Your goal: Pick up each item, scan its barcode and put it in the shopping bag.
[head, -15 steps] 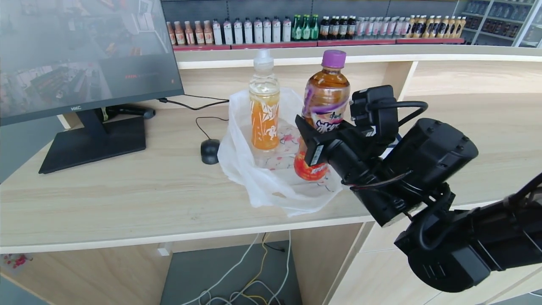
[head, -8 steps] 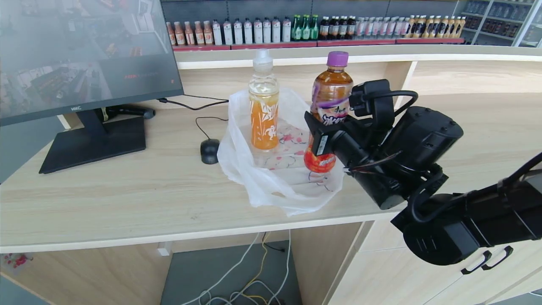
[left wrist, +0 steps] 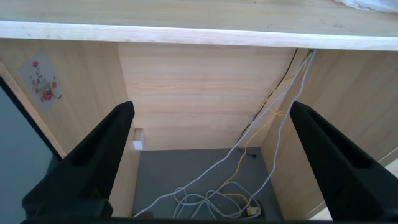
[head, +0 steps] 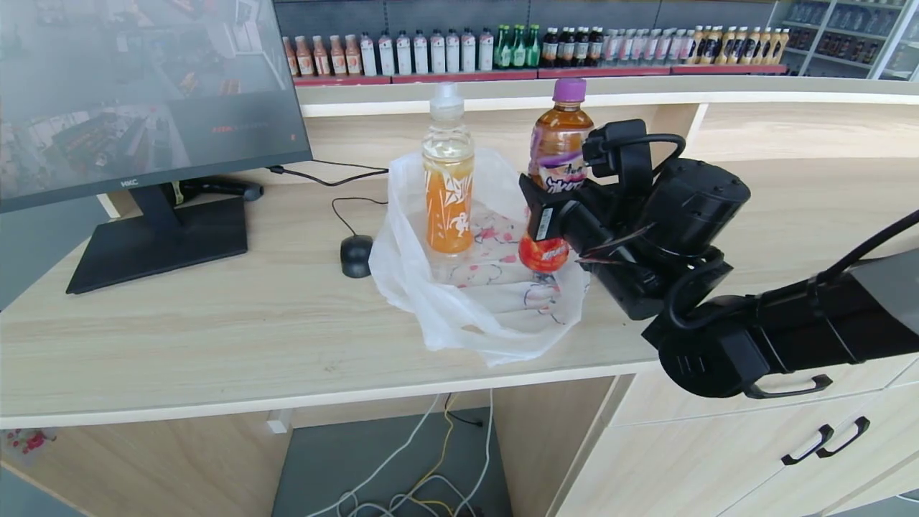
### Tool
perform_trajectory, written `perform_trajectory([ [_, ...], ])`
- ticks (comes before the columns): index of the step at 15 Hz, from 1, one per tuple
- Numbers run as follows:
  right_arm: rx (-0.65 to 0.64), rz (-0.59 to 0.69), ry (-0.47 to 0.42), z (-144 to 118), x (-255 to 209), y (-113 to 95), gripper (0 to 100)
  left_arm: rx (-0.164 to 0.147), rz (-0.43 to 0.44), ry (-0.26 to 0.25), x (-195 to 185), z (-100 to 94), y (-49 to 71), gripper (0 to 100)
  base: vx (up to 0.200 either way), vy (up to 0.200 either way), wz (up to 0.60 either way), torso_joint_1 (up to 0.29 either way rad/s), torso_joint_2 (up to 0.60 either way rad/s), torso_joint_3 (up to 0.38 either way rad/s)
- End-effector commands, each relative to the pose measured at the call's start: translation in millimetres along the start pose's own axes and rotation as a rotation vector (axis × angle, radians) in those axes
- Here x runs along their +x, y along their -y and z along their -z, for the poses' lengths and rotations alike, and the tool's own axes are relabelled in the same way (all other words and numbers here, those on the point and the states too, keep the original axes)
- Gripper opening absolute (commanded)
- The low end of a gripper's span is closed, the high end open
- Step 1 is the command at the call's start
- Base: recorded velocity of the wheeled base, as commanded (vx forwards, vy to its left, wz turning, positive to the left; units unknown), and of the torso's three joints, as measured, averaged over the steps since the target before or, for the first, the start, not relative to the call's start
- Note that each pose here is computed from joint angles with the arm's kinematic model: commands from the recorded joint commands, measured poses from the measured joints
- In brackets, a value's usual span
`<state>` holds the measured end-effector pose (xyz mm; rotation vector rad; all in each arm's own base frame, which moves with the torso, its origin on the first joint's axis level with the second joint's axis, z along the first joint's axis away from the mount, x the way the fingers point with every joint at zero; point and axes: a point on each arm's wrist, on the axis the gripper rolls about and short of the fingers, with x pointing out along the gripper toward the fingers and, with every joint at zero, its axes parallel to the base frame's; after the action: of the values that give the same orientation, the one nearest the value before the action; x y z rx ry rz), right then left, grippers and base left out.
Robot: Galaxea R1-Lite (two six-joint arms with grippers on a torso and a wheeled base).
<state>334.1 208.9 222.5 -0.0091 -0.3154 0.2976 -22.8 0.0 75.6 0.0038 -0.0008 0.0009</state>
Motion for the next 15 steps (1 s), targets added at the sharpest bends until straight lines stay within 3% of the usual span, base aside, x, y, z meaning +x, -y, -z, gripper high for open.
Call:
perform_trajectory([
  [1,-0.006,0.013,-0.015,13,9,2,0,0.001,-0.001,0.001,0,0.0,0.0,100,0.0,0.0,0.0,0.0,0.0,0.0],
  [15,0.01,0.014,-0.063,47,21,0,0,-0.001,-0.001,0.001,0,0.0,0.1,100,0.0,0.0,0.0,0.0,0.0,0.0],
])
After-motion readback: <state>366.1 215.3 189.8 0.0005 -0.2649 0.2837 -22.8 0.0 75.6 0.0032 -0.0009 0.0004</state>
